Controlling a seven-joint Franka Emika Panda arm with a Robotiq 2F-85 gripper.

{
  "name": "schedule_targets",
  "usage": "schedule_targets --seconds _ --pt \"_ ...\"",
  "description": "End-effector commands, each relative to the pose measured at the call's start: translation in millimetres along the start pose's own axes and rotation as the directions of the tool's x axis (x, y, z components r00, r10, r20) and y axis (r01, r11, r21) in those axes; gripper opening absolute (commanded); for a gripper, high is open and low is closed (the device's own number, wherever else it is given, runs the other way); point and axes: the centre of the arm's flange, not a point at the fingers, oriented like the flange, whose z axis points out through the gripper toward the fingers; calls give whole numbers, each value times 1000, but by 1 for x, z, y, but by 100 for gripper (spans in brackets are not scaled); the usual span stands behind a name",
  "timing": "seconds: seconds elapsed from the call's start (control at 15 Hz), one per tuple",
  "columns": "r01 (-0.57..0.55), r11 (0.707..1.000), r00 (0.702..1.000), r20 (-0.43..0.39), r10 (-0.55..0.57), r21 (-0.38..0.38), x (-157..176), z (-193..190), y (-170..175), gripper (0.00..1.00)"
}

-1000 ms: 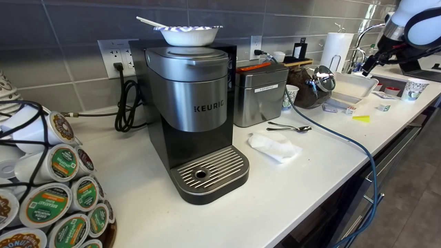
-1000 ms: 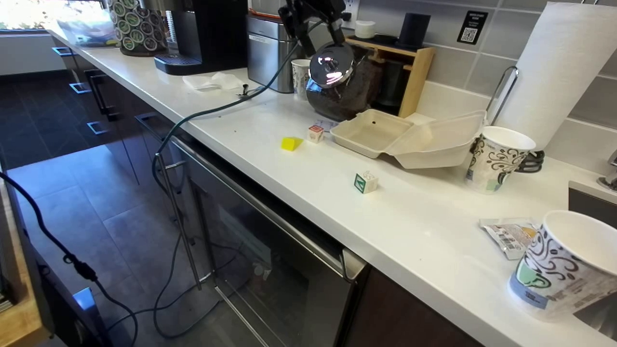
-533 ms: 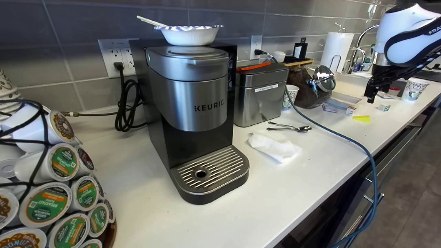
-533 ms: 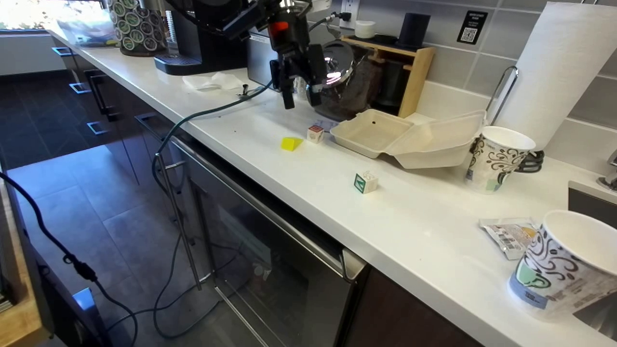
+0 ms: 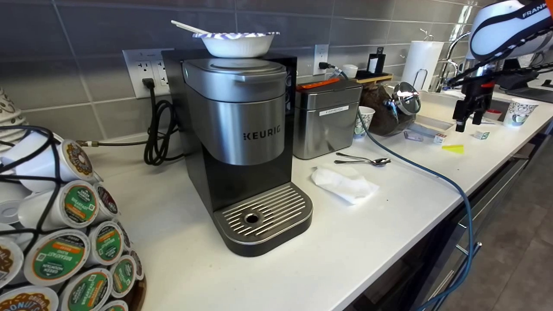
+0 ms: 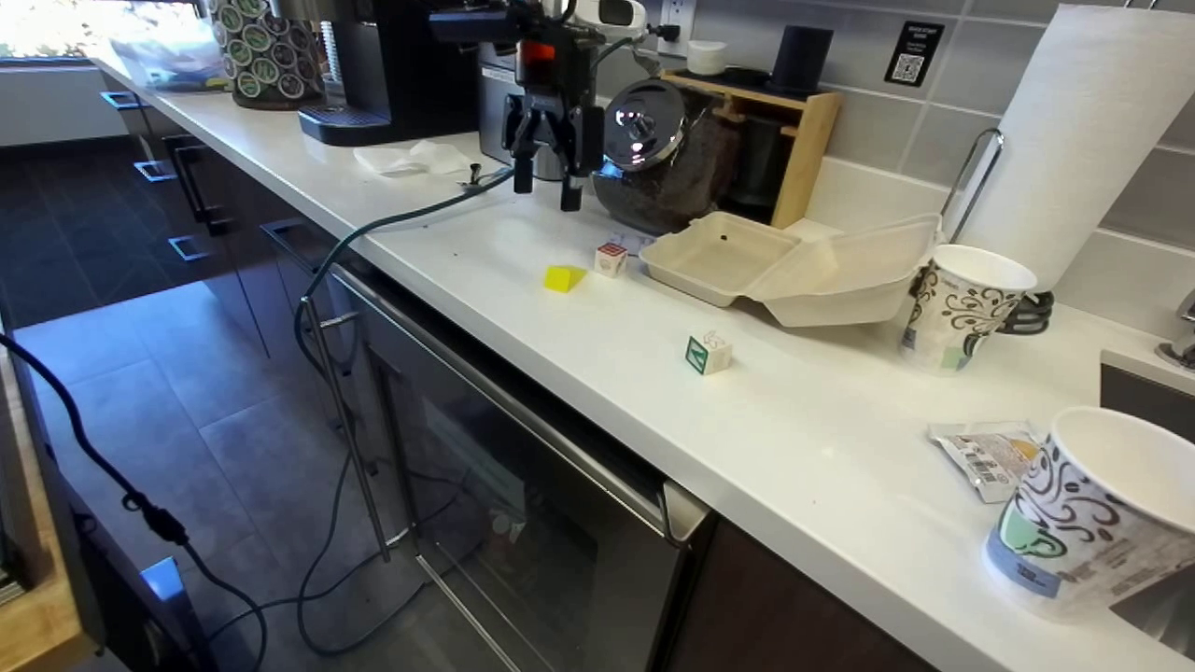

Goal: Put one cube in the food pack.

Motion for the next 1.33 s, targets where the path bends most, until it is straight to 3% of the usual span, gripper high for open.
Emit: schedule_targets --seconds 0.0,0.07,0.53,1.27 --pt "-35 999 999 -33 36 36 20 -2 14 100" --pt "-16 1000 1000 -12 16 18 6 0 8 100" --pt "-23 1000 999 -29 23 15 12 -5 12 100" --pt "-36 999 998 -57 38 37 30 28 11 100"
